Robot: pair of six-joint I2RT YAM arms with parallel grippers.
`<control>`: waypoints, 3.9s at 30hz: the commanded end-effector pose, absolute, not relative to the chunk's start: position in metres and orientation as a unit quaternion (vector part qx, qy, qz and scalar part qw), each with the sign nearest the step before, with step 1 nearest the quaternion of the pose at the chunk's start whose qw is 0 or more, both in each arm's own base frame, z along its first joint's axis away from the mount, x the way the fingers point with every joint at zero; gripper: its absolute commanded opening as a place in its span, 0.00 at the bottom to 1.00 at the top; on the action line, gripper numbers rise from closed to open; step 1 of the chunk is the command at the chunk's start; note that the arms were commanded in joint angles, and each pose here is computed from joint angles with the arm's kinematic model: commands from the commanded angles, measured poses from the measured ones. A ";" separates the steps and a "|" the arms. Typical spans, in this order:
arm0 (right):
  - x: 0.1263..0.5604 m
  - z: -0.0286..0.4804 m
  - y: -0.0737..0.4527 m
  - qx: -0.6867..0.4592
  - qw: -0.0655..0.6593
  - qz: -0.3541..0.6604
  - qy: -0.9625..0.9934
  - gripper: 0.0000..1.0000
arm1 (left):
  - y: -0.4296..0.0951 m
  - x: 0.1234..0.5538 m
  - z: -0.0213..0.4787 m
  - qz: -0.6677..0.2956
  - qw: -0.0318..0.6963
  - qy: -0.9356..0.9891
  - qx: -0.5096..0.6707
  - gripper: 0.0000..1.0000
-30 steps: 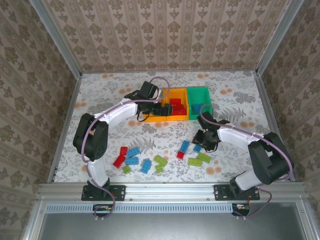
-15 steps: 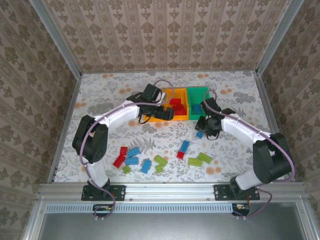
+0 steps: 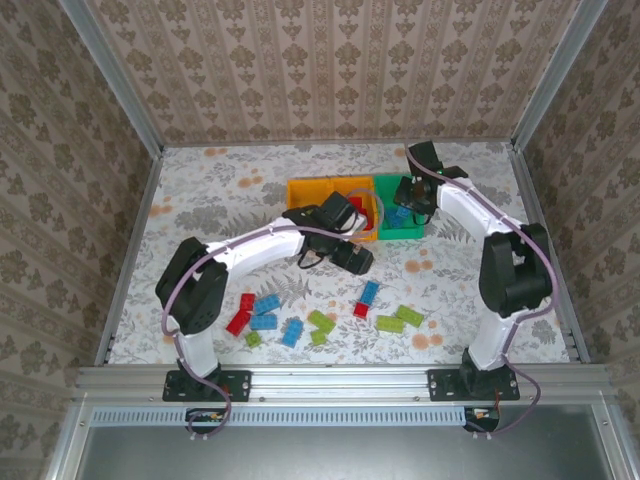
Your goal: Sort the legos into containers by color
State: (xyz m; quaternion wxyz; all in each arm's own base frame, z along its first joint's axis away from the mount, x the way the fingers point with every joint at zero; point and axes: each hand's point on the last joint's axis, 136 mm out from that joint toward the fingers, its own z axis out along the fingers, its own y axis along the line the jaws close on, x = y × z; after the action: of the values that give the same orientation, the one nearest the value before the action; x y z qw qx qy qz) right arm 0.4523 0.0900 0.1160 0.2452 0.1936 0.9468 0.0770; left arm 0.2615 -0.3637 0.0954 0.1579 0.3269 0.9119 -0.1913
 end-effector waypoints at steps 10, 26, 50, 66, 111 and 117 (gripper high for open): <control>0.481 0.099 0.089 0.186 0.233 0.051 0.953 0.64 | -0.379 0.221 0.055 -0.147 0.065 0.923 0.351 0.98; 0.446 0.139 0.084 0.186 0.272 0.077 0.941 0.79 | -0.399 0.204 0.049 -0.152 0.048 0.915 0.371 0.95; 0.417 0.102 0.033 0.212 0.253 0.032 0.943 0.78 | -0.403 0.204 0.020 -0.105 0.032 0.917 0.382 0.57; 0.437 0.067 0.045 0.108 0.232 0.027 0.966 0.51 | -0.390 0.234 0.055 -0.146 0.088 0.929 0.328 0.39; 0.326 0.090 0.114 0.067 0.237 0.086 0.965 0.78 | -0.413 0.379 0.139 -0.291 0.214 0.914 0.185 0.44; 0.291 0.083 0.110 0.034 0.245 0.106 0.963 0.80 | -0.424 0.382 0.133 -0.308 0.202 0.913 0.175 0.46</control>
State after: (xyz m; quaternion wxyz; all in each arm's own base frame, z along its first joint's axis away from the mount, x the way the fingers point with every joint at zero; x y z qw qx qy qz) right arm 0.3097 0.1141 0.0927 0.2575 0.0541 0.9586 0.1093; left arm 0.3778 -0.4148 0.1233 0.2025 0.1889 0.9188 -0.2813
